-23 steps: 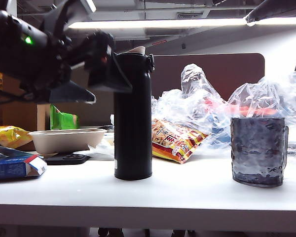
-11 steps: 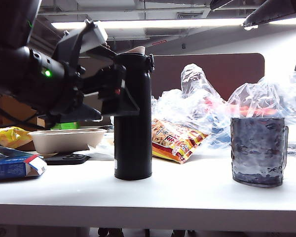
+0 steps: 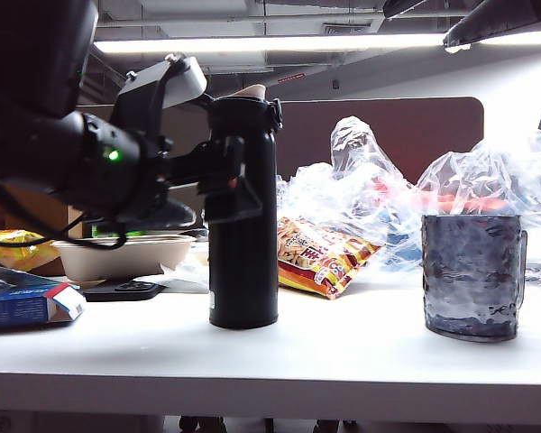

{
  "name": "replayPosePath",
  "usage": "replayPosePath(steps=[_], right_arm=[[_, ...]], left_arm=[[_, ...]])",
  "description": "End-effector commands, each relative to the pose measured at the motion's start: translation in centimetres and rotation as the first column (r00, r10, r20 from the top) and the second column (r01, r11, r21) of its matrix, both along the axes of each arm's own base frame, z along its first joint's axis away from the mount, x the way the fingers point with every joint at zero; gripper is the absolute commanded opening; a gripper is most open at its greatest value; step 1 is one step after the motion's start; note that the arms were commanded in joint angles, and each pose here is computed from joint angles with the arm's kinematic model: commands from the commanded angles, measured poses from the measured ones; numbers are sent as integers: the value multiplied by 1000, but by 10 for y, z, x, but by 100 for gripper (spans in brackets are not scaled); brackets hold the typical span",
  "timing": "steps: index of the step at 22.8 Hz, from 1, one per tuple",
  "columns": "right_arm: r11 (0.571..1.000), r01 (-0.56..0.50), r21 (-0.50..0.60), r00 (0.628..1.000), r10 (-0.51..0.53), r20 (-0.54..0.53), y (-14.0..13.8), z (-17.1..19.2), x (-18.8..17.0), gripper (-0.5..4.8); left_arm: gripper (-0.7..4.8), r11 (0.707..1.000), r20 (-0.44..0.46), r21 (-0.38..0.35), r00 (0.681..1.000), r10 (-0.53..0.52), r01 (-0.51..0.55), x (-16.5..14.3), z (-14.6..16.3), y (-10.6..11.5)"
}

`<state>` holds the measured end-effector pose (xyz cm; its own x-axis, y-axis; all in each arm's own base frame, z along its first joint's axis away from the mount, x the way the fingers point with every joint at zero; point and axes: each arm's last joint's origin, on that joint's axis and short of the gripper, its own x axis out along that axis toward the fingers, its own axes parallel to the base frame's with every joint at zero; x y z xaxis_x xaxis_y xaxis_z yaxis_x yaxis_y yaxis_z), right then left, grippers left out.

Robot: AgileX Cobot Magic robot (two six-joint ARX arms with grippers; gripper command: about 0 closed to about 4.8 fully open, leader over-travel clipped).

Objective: Pick up the black thermos, pour some water into the cup, then place the black thermos back on the table.

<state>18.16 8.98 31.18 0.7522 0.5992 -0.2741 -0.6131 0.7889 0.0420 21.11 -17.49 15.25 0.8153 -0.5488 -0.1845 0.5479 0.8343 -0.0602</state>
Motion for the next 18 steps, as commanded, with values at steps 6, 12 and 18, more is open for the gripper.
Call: replayPosePath(steps=[6, 12, 18], right_arm=[[1000, -3, 1, 1000, 3, 24, 0, 3, 0, 479], [1000, -1, -1, 1000, 1, 24, 0, 3, 1, 479], [1000, -3, -25, 1000, 2, -24, -1, -4, -1, 479]], left_arm=[[479, 999, 44, -48, 999, -23, 26, 17, 16, -15], [479, 1000, -11, -2, 1000, -22, 22, 19, 5, -17], [479, 1000, 9, -18, 1000, -17, 18, 24, -8, -21]])
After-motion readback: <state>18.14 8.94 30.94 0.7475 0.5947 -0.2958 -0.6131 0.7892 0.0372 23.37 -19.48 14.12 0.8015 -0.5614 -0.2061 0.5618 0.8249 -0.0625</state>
